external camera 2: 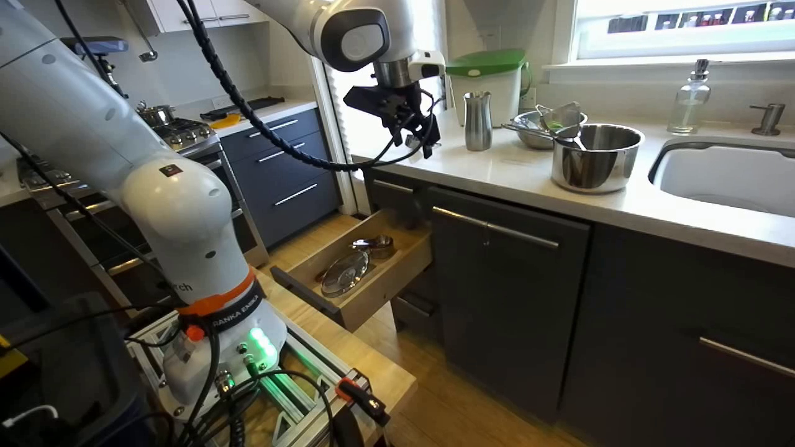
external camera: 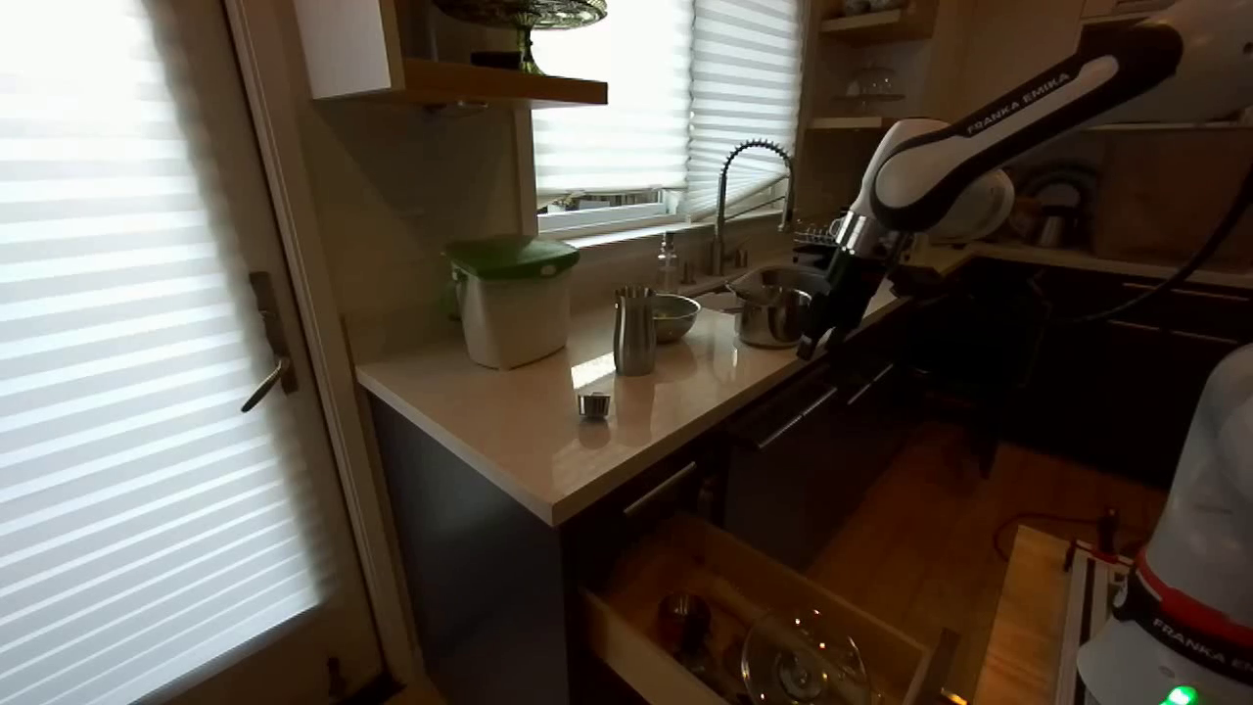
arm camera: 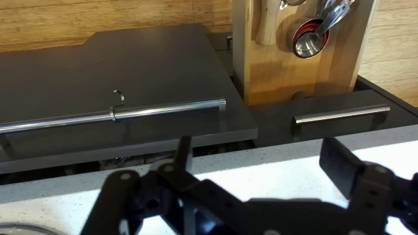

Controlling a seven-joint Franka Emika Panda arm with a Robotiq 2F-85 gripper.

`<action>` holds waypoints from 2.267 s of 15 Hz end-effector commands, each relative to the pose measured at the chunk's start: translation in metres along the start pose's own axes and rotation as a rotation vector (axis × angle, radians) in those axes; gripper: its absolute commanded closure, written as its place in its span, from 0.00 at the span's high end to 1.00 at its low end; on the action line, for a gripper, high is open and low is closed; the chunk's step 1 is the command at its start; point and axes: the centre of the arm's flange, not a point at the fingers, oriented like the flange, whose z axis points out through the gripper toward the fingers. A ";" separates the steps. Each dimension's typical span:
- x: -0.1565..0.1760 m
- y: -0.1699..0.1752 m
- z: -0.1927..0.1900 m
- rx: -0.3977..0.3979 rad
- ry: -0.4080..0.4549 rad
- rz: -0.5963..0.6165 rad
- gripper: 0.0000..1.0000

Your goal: Pick up the metal measuring spoon and put it in the pot

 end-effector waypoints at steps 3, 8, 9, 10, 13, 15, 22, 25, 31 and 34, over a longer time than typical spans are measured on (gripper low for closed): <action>0.000 0.000 0.000 0.000 0.000 0.000 1.00; 0.000 0.000 0.000 0.000 0.000 0.000 1.00; 0.000 0.000 0.000 0.000 0.000 0.000 1.00; 0.000 0.000 0.000 0.000 0.000 0.000 1.00; 0.000 0.000 0.000 0.000 0.000 0.000 1.00; 0.012 -0.009 0.006 0.021 0.085 0.034 1.00; 0.093 -0.050 -0.074 0.159 0.448 0.149 1.00; 0.133 -0.044 -0.114 0.236 0.383 0.220 1.00; 0.125 -0.048 -0.125 0.268 0.380 0.204 1.00; 0.149 -0.066 -0.093 0.205 0.279 0.213 1.00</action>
